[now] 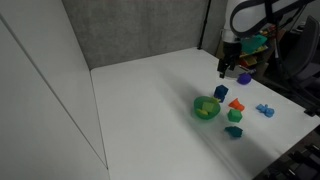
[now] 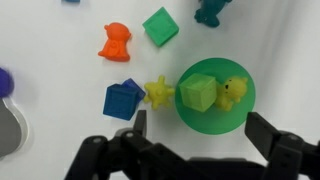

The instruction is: Move the green bowl forwards then remove the blue block from the bowl and place it on top of the blue block on the table.

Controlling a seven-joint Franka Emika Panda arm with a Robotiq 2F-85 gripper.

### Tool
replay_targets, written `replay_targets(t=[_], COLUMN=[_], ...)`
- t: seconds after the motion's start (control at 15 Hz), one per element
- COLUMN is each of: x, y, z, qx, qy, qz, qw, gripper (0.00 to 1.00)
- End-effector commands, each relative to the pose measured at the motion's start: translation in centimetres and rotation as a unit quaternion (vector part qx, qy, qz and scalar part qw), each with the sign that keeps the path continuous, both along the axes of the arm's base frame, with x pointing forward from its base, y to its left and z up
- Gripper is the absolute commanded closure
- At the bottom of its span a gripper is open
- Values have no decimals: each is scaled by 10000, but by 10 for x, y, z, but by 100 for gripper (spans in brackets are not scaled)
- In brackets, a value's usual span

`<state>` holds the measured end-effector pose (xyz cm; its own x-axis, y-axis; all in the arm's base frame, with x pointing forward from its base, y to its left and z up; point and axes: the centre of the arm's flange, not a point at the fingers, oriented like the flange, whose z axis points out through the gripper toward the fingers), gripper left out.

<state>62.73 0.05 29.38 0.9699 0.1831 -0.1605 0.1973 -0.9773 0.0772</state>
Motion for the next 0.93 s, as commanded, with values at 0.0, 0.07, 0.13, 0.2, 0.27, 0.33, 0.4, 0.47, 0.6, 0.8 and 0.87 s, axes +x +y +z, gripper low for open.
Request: replay_targets(t=[0.0, 0.07, 0.13, 0.2, 0.27, 0.33, 0.4, 0.47, 0.6, 0.8, 0.87], x=[-55, -66, -78, -89, -98, -105, -113, -119, -128, -115, -115], y=[-3, -2, 0, 2, 3, 3, 3, 2, 1, 1, 1], z=[38, 44, 51, 57, 63, 69, 75, 79, 84, 80, 80], qx=[349, 384, 405, 382, 377, 350, 340, 324, 320, 323, 323], qy=[58, 33, -39, -126, -181, -233, -288, -357, -447, -322, -320], qz=[-193, -278, -343, -403, -430, -476, -508, -541, -600, -477, -477], qw=[9992, 9989, 9986, 9984, 9982, 9980, 9977, 9974, 9967, 9978, 9978], gripper=[0, 0, 0, 0, 0, 0, 0, 0, 0, 0, 0])
